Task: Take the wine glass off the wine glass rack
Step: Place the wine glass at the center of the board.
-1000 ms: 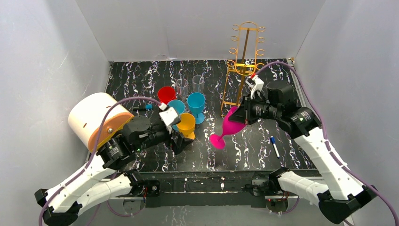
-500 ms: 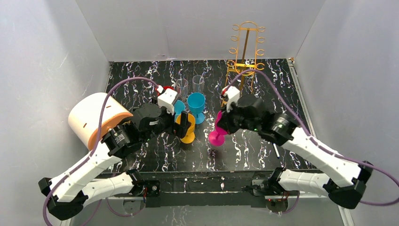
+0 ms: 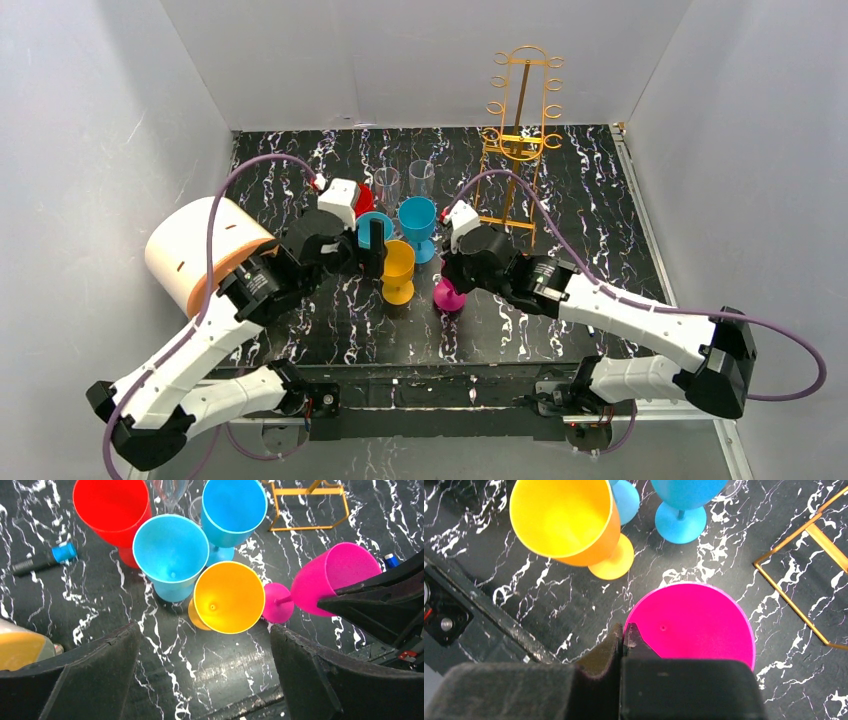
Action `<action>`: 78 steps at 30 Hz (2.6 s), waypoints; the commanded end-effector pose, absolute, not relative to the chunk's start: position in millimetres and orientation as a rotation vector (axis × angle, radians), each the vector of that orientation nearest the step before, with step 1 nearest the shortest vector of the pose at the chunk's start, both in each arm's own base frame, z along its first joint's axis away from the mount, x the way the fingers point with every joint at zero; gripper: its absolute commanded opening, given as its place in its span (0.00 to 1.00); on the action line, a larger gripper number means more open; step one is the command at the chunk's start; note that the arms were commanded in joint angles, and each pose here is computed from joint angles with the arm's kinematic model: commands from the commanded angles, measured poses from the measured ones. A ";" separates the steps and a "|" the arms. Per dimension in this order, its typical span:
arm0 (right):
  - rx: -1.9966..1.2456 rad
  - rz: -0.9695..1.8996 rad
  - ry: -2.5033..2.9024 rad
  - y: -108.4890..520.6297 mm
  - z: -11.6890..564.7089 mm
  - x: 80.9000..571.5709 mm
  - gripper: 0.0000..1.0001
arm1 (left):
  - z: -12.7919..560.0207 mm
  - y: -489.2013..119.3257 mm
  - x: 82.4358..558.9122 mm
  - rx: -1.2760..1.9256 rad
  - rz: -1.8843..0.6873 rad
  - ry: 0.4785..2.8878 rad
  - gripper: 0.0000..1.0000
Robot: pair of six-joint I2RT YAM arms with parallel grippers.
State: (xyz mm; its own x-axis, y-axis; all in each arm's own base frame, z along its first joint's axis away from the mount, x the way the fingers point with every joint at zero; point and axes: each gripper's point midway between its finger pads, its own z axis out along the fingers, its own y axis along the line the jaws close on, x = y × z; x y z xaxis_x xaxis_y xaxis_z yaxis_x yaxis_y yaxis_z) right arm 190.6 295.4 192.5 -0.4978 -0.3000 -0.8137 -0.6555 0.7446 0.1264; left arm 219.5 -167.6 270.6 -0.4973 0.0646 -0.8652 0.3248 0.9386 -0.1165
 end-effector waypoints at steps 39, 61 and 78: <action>-0.741 0.402 2.070 349.6 181.5 229.9 0.12 | 324.4 -76.2 237.8 -0.196 -0.233 1.978 0.98; -0.739 0.422 2.070 349.6 199.5 227.3 0.23 | 323.3 -76.2 239.4 -0.195 -0.221 1.988 0.98; -0.750 0.383 2.054 359.4 190.3 236.8 0.07 | 321.4 -75.4 239.9 -0.189 -0.207 1.996 0.98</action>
